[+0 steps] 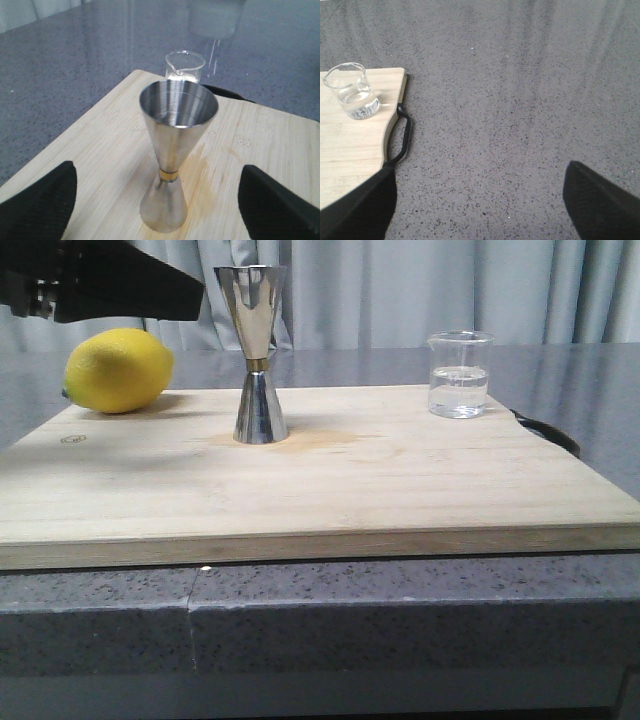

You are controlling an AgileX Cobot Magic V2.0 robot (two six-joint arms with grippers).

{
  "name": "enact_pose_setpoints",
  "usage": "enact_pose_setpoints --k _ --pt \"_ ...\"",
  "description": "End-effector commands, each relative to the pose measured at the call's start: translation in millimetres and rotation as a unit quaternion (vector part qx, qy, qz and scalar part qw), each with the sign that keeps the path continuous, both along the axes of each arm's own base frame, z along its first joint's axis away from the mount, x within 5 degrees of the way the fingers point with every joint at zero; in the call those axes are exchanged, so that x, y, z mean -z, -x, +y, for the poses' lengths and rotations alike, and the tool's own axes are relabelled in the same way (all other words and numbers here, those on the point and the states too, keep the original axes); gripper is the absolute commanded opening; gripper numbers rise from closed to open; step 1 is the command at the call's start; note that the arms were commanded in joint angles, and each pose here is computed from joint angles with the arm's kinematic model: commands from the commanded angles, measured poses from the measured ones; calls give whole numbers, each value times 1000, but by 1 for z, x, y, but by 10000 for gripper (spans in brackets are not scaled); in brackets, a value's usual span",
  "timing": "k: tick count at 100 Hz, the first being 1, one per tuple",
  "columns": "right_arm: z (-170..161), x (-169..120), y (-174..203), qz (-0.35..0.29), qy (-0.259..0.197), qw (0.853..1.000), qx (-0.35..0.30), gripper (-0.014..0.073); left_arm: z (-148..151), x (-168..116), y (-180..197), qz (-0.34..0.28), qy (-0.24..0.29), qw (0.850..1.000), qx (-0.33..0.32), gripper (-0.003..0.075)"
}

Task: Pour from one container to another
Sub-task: 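Move the left gripper to the steel jigger and close around its waist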

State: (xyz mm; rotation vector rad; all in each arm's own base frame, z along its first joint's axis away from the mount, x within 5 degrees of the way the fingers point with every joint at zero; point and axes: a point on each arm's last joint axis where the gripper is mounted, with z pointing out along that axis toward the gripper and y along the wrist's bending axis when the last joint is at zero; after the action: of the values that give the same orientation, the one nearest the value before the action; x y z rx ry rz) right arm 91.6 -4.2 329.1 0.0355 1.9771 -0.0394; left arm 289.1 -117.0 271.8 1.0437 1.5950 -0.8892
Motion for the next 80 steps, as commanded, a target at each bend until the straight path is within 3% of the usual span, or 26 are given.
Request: enact_pose_setpoints --k 1,28,80 --pt "-1 -18 -4 -56 11 998 0 605 -4 -19 -1 -41 74 996 24 608" --pt "-1 -18 -4 -56 11 998 0 605 -12 -6 -15 -46 135 989 38 608" --pt "-1 -18 -4 -56 11 998 0 605 -56 3 -26 -57 125 986 92 592"
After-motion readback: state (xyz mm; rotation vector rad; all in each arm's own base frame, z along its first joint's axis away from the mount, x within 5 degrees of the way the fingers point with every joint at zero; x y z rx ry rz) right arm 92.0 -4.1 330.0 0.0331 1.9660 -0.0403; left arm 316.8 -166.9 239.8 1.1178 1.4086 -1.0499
